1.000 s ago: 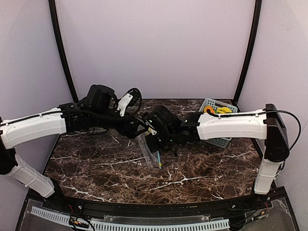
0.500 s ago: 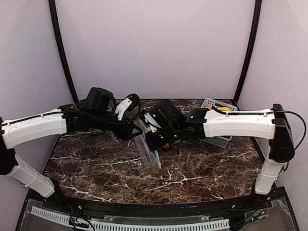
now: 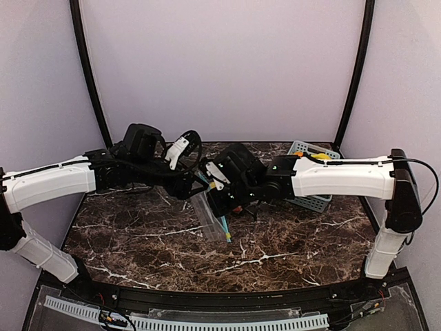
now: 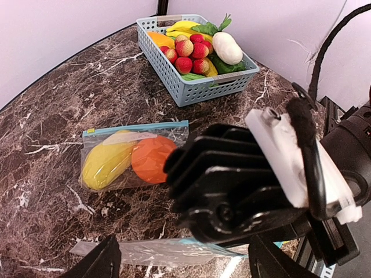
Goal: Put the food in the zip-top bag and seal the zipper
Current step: Adjust the zipper food storage bag at the center of the board.
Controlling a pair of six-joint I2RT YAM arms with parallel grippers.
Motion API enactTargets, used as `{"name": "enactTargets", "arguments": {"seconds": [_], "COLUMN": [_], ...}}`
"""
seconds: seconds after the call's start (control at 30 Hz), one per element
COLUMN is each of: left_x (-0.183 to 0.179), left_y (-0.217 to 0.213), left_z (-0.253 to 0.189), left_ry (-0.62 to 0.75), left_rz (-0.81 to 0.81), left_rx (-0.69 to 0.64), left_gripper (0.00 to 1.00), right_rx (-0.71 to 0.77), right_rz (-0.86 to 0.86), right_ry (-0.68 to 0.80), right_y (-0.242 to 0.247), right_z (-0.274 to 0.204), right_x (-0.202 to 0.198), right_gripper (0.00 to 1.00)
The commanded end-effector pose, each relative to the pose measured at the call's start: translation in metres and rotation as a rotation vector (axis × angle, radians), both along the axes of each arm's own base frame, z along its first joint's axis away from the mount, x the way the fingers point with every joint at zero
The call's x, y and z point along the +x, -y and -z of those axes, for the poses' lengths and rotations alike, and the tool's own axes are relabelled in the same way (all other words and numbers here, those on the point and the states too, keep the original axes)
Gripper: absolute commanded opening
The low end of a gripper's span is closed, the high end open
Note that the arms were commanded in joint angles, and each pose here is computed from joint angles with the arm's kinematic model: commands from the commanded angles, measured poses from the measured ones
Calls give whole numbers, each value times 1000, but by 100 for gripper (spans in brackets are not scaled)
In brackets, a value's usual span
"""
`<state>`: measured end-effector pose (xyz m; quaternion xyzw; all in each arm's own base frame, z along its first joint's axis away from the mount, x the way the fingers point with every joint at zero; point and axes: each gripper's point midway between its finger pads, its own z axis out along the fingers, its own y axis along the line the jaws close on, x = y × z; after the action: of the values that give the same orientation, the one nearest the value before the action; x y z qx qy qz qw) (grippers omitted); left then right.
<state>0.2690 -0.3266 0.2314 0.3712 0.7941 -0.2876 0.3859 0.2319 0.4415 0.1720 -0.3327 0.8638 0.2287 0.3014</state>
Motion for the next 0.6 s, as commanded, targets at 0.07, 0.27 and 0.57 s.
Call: {"name": "enactTargets", "arguments": {"seconds": [0.07,0.27,0.57], "left_x": [7,14,7], "left_y": [6,0,-4], "left_z": [-2,6,11], "left_ry": [-10,15,63], "left_rz": [-18,-44,33], "left_rx": [-20,37,112], "left_gripper": [78,68,51], "right_rx": [-7,-18,-27], "right_rz": [-20,-20,-98], "right_ry": [13,18,21], "right_y": [-4,-5,-9], "right_z": [-2,-3,-5], "right_x": [-6,-6,-14], "right_gripper": [0,0,0]}}
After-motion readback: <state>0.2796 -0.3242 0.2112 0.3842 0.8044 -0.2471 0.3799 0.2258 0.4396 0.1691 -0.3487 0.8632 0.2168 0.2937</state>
